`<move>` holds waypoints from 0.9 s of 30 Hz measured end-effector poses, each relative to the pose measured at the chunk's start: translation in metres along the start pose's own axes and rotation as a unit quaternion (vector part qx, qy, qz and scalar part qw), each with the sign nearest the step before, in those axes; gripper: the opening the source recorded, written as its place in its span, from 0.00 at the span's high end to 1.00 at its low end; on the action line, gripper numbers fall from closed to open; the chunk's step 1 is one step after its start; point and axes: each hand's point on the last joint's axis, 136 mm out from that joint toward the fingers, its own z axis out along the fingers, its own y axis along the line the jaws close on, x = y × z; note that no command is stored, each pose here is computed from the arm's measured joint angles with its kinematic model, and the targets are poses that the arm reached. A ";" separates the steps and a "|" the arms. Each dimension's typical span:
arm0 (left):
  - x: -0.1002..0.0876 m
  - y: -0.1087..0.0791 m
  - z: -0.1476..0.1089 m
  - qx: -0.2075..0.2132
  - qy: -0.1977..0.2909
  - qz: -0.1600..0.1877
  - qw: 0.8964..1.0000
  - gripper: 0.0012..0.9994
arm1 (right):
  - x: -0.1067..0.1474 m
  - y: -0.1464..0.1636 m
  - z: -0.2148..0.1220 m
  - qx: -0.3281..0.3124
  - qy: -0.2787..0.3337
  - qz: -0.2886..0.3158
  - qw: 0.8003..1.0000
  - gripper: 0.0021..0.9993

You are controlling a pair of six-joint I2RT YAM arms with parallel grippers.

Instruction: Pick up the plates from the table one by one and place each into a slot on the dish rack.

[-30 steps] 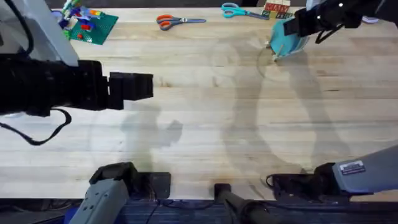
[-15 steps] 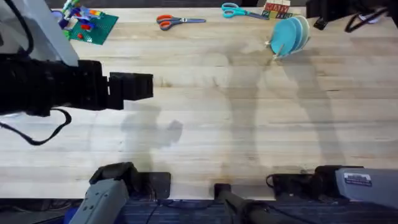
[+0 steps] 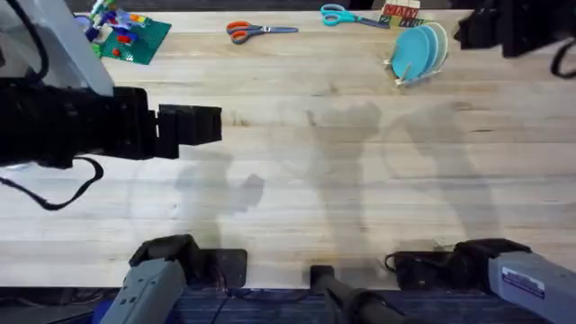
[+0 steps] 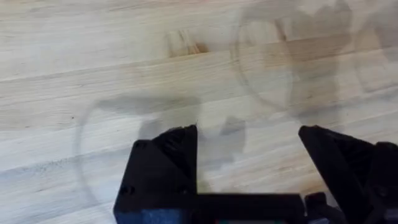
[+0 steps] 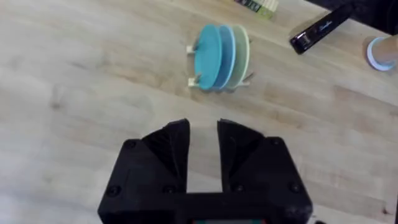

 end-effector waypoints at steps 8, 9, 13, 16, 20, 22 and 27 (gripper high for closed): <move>0.000 0.000 0.000 0.000 0.000 0.000 1.000 0.01 | 0.025 0.010 -0.046 -0.007 0.005 0.031 0.999 0.37; 0.000 0.000 0.000 0.000 0.000 0.000 1.000 0.01 | 0.029 0.011 -0.051 -0.008 0.007 0.038 0.999 0.23; 0.000 0.000 0.000 0.000 0.000 0.000 1.000 0.01 | 0.040 0.013 -0.068 -0.008 0.009 0.067 0.998 0.01; 0.000 0.000 0.000 0.000 0.000 0.000 1.000 0.01 | 0.048 0.015 -0.077 -0.008 0.013 0.083 0.996 0.01; 0.000 0.000 0.000 0.000 0.000 0.000 1.000 0.01 | 0.056 0.016 -0.084 -0.009 0.019 0.115 0.993 0.01; 0.000 0.000 0.000 0.000 0.000 0.000 1.000 0.01 | 0.060 0.017 -0.085 -0.010 0.026 0.129 0.991 0.01; 0.000 0.000 0.000 0.000 0.000 0.000 1.000 0.01 | 0.065 0.019 -0.085 -0.010 0.038 0.146 0.988 0.00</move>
